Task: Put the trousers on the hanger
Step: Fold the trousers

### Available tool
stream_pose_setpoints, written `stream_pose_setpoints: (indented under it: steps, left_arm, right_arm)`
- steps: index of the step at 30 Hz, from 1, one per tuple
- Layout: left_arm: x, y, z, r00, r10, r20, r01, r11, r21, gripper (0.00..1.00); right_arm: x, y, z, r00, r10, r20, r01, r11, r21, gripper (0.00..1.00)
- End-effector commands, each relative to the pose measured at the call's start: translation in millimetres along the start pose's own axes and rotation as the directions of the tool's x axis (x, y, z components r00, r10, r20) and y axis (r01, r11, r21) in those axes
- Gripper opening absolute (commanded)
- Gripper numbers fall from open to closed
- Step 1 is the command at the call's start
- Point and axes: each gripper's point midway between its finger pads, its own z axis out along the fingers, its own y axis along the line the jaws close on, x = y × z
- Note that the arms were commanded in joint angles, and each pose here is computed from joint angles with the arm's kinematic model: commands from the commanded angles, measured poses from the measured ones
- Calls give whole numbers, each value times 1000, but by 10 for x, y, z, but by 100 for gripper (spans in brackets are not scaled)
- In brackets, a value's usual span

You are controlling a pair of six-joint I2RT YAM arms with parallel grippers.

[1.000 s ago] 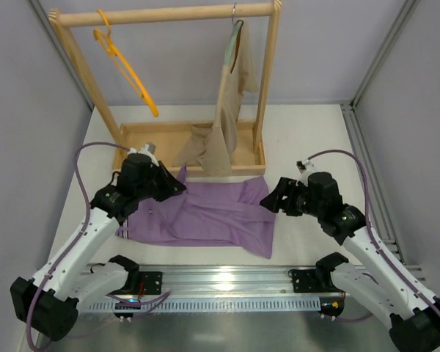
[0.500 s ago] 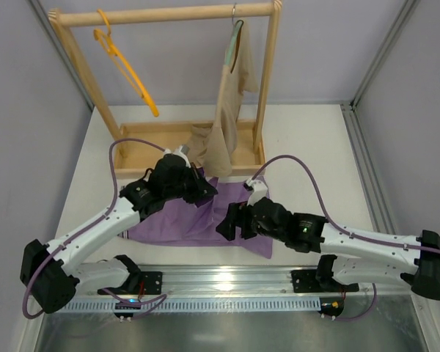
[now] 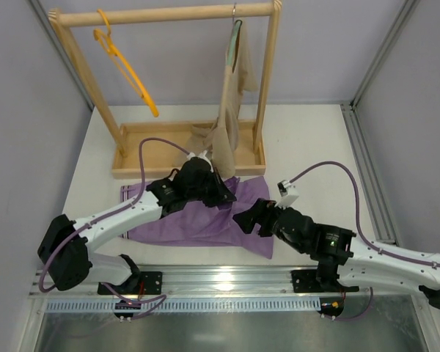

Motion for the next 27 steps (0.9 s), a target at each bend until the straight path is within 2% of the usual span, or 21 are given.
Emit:
stream_pose_setpoints:
  steps: [1, 14, 15, 17, 21, 23, 27]
  left_arm:
    - [-129, -433, 12, 999, 9, 50, -14, 993, 115, 0]
    - [16, -562, 288, 1000, 28, 13, -30, 995, 100, 1]
    - [27, -565, 302, 1000, 27, 11, -28, 995, 100, 6]
    - [56, -577, 345, 1000, 25, 5, -25, 995, 98, 8]
    - [68, -602, 393, 999, 32, -8, -31, 995, 93, 27]
    - [70, -628, 395, 999, 38, -9, -37, 995, 95, 32]
    - [53, -715, 323, 998, 59, 0, -58, 992, 112, 44]
  right_arm:
    - [-54, 101, 105, 998, -32, 48, 34, 999, -36, 86]
    - [147, 199, 348, 1000, -21, -13, 21, 999, -36, 89]
    - [189, 149, 349, 1000, -21, -18, 20, 999, -31, 89]
    - [184, 158, 323, 1000, -11, -11, 10, 999, -53, 89]
    - [195, 72, 274, 1000, -4, 9, 5, 998, -65, 91]
    - [167, 37, 235, 999, 23, 22, -22, 998, -61, 92]
    - [208, -327, 145, 997, 68, 32, -70, 996, 62, 92]
